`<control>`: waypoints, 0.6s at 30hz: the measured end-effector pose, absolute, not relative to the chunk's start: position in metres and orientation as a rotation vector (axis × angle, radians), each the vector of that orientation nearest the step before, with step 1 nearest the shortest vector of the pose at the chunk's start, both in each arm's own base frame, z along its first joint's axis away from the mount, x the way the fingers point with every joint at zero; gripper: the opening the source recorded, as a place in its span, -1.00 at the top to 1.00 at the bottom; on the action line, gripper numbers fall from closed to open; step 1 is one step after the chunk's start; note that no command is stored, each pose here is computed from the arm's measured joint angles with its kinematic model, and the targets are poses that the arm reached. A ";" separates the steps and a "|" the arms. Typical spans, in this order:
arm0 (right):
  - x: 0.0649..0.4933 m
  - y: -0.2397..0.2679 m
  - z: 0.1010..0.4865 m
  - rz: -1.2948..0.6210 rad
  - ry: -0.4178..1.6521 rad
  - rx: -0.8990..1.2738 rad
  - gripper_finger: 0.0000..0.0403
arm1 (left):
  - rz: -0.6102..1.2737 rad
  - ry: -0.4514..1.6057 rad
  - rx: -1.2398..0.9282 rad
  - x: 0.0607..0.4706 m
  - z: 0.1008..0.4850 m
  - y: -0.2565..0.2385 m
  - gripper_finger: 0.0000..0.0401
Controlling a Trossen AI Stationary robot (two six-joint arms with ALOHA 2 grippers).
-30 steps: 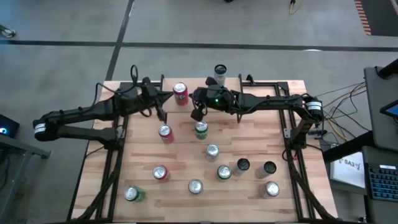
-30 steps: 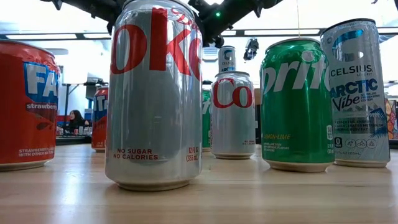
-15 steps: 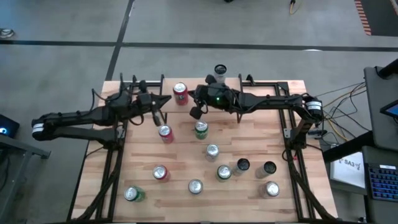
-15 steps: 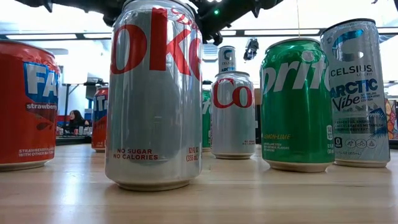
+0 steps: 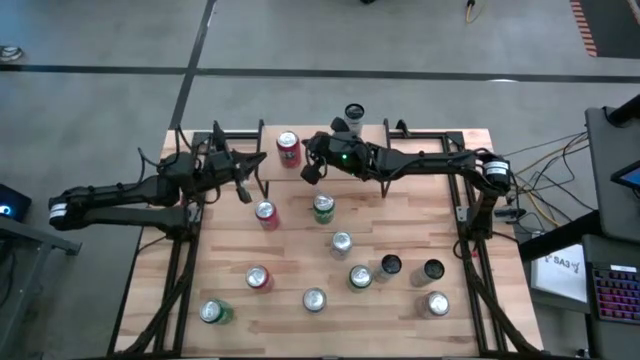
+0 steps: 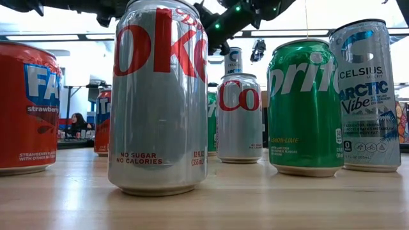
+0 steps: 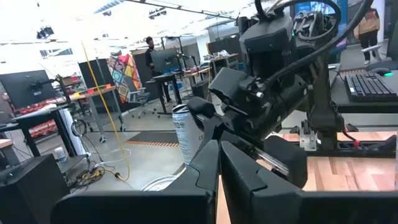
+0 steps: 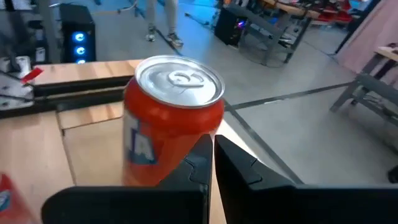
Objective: Place canned beverage on shelf
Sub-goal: Put the center orange soda can on the shelf
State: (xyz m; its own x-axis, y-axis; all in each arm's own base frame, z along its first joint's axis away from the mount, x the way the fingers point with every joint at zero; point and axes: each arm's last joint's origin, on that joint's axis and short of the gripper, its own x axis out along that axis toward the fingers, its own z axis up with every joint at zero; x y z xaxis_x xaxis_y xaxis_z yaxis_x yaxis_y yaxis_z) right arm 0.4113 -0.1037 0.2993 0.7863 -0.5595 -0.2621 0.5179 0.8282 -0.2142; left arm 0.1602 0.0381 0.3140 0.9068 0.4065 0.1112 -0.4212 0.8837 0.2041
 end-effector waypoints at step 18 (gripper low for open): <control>0.419 -0.104 0.292 -0.536 0.290 -0.116 0.95 | 0.431 -0.064 0.230 0.159 0.313 0.038 1.00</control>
